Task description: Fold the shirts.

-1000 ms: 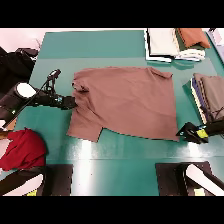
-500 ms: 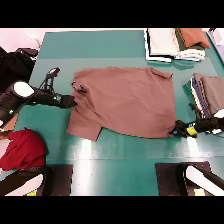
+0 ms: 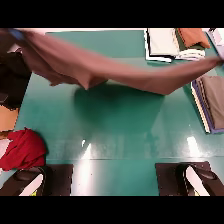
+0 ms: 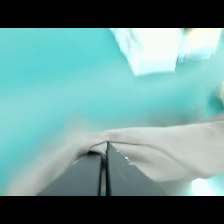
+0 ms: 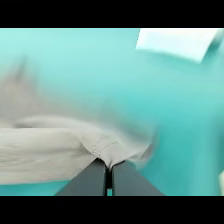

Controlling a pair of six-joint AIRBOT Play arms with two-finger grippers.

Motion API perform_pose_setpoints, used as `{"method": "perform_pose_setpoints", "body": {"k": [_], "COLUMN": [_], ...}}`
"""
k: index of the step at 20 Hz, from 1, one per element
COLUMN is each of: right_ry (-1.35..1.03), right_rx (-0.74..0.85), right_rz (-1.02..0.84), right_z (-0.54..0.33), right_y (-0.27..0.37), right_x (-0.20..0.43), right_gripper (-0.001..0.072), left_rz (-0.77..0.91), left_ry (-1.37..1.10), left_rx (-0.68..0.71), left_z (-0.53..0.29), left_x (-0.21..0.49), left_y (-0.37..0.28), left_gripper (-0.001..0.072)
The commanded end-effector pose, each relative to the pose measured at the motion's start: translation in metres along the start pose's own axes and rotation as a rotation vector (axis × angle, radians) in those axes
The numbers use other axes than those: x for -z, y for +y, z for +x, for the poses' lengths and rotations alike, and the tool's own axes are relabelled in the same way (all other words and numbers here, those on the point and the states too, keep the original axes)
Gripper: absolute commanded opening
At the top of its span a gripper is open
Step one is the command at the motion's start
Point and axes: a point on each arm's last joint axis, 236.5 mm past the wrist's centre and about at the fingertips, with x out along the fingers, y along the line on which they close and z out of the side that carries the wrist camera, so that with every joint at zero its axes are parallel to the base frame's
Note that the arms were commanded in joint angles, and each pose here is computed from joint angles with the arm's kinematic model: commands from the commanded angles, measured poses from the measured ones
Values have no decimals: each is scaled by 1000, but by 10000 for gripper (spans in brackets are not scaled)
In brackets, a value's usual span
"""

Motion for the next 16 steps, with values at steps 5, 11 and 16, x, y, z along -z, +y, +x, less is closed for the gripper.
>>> {"method": "perform_pose_setpoints", "body": {"k": [5, 11, 16], "right_ry": [-411, -119, 401], "right_rx": [238, 76, 41], "right_rz": [-194, -75, 57], "right_z": [-154, -62, 100], "right_y": [28, 1, -54], "right_x": [-118, -91, 38], "right_gripper": [19, 18, 18], "left_rz": [181, 117, -91], "left_ry": [-476, -34, 481], "left_rx": [-40, -199, -189], "left_z": [-151, -36, 108], "left_x": [-148, -52, 134], "left_y": [-57, 29, 98], "left_gripper": [20, 22, 22]}}
